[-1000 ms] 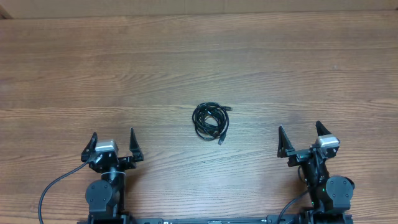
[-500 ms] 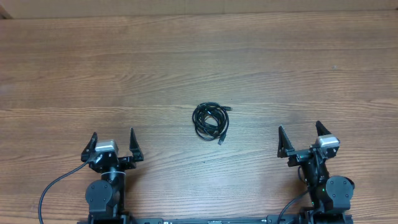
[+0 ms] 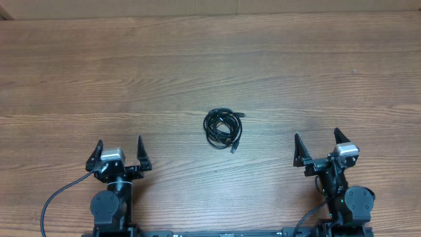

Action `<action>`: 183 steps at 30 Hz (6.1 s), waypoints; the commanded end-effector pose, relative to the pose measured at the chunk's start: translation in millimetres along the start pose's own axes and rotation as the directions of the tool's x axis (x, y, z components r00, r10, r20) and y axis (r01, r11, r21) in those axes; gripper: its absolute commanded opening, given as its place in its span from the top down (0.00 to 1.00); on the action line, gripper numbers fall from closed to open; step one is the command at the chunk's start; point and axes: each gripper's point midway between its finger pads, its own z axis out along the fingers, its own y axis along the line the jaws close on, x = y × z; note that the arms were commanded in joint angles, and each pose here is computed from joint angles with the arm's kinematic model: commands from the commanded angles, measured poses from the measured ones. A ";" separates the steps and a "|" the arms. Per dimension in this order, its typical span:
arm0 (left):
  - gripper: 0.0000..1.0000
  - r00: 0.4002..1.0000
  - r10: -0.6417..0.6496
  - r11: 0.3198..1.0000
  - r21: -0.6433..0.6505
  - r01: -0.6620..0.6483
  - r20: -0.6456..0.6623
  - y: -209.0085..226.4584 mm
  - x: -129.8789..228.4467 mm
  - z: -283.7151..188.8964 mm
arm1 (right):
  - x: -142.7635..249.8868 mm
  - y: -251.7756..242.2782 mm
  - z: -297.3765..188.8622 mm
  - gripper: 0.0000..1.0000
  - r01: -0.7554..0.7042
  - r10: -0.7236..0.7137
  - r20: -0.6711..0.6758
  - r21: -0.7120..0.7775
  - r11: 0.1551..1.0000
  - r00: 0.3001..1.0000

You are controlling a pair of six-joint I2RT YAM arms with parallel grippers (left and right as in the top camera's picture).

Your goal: Untangle cables

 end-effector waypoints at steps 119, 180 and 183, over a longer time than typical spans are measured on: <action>0.96 0.411 0.001 0.719 0.286 0.633 -0.912 -241.8 -168.0 27.9 | 13.9 158.3 41.9 0.00 -0.769 0.131 -0.991 0.065 0.635 0.024; 0.01 0.095 -0.411 0.911 -0.405 0.081 -0.907 -52.5 -50.4 56.0 | 108.4 236.1 117.2 0.80 -0.559 0.327 -0.934 0.196 0.805 0.144; 0.00 0.096 -0.410 0.911 -0.404 0.082 -0.907 -52.7 -50.4 56.5 | 97.7 242.7 118.8 0.96 -0.584 0.314 -0.940 0.180 0.792 0.136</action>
